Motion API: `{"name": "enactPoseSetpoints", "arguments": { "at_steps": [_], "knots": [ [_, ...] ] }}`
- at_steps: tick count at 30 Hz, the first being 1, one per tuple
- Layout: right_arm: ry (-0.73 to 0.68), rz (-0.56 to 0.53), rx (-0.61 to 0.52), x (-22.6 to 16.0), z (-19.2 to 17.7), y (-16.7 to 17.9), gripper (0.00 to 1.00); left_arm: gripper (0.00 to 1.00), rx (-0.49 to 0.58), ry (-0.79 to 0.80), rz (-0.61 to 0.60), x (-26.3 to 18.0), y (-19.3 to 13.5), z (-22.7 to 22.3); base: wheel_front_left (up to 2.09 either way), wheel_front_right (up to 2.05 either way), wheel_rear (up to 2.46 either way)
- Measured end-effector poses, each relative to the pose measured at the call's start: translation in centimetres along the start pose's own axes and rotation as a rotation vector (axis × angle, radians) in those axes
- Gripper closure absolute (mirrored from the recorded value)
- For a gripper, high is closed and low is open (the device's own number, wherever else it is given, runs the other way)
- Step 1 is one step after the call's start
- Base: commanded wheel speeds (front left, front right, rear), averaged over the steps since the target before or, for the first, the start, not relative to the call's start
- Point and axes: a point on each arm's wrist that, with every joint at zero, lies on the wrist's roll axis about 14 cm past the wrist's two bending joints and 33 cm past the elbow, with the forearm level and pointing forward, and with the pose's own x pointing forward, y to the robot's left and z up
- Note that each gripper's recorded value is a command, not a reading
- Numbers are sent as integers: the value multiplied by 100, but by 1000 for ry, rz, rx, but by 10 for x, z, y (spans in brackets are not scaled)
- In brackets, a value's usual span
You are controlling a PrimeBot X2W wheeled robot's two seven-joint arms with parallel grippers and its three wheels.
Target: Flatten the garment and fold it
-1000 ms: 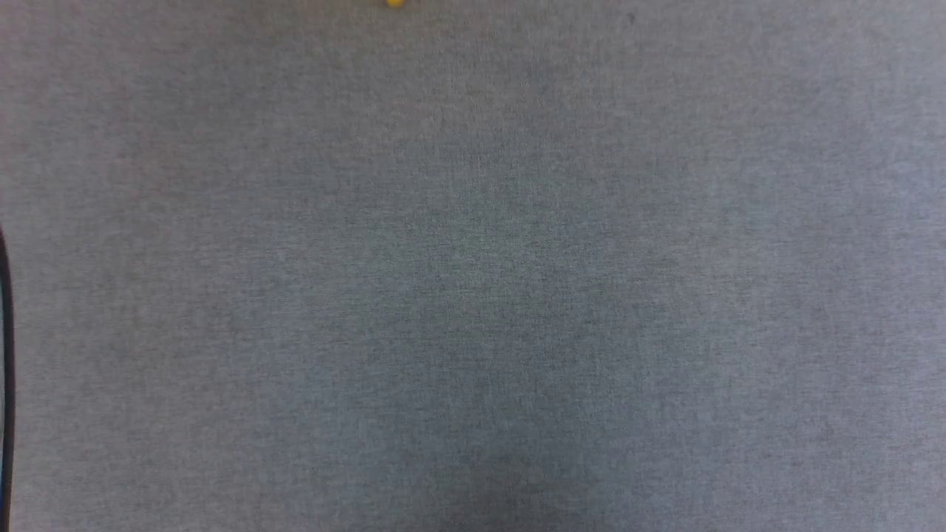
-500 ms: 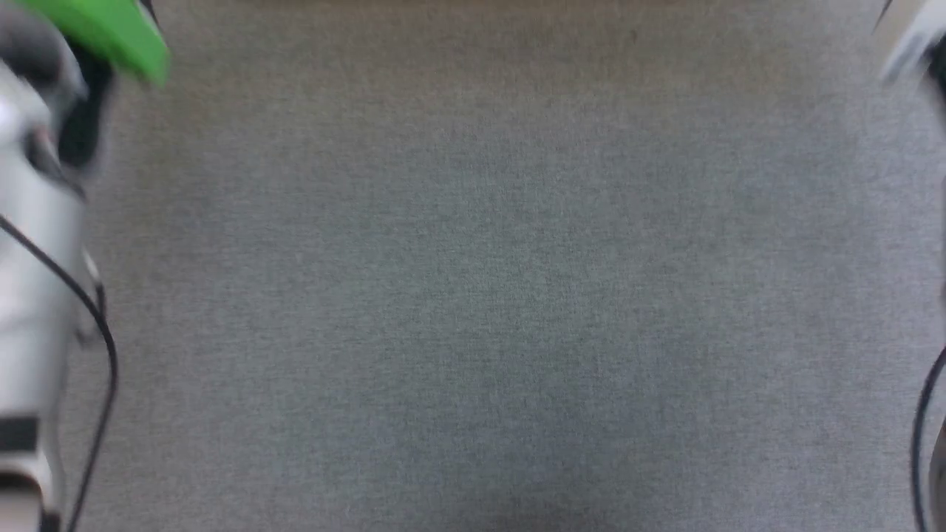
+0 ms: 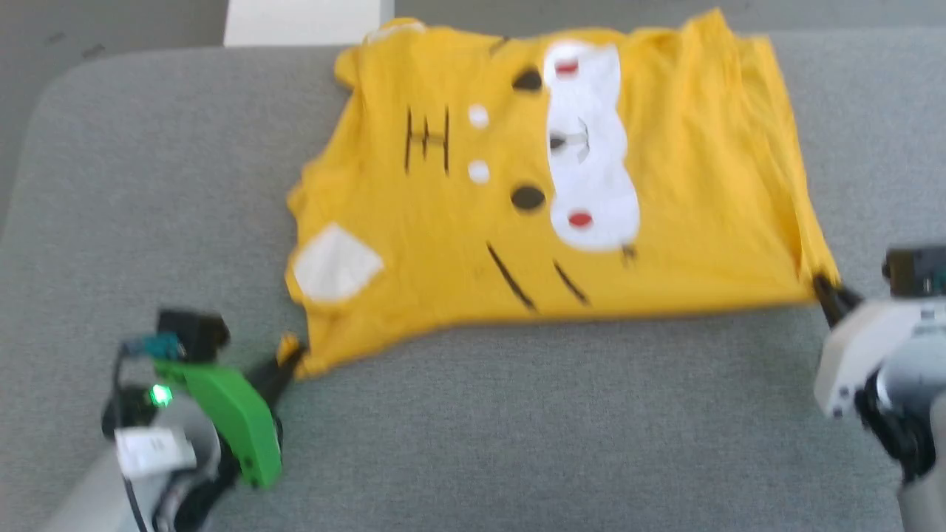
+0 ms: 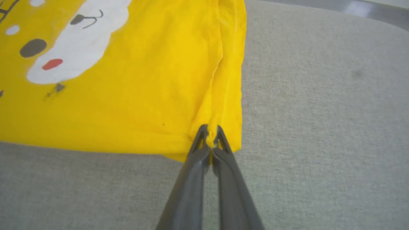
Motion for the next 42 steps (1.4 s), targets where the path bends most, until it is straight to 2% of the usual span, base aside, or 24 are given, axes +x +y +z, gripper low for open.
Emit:
{"name": "enactPoseSetpoints", "arguments": {
  "at_steps": [12,16,25,31,36,42],
  "knots": [
    [169,-75,136,-67,-85,-3,100,100,-53,125,36,-65,-39,-78,0,0,0],
    [185,-94,159,-78,-97,-3,100,100,-10,123,55,-73,-45,-87,0,0,0],
    [-129,-105,148,-82,-52,0,100,100,236,-314,145,-70,-42,-10,0,0,0],
    [-208,-81,114,-77,-33,6,100,100,336,-515,144,-60,-47,50,0,0,0],
    [-248,-67,66,-60,-4,2,100,100,399,-584,105,-44,-48,91,0,0,0],
    [-217,-58,19,-29,17,-5,100,100,424,-523,66,-10,-35,112,0,0,0]
  ]
}}
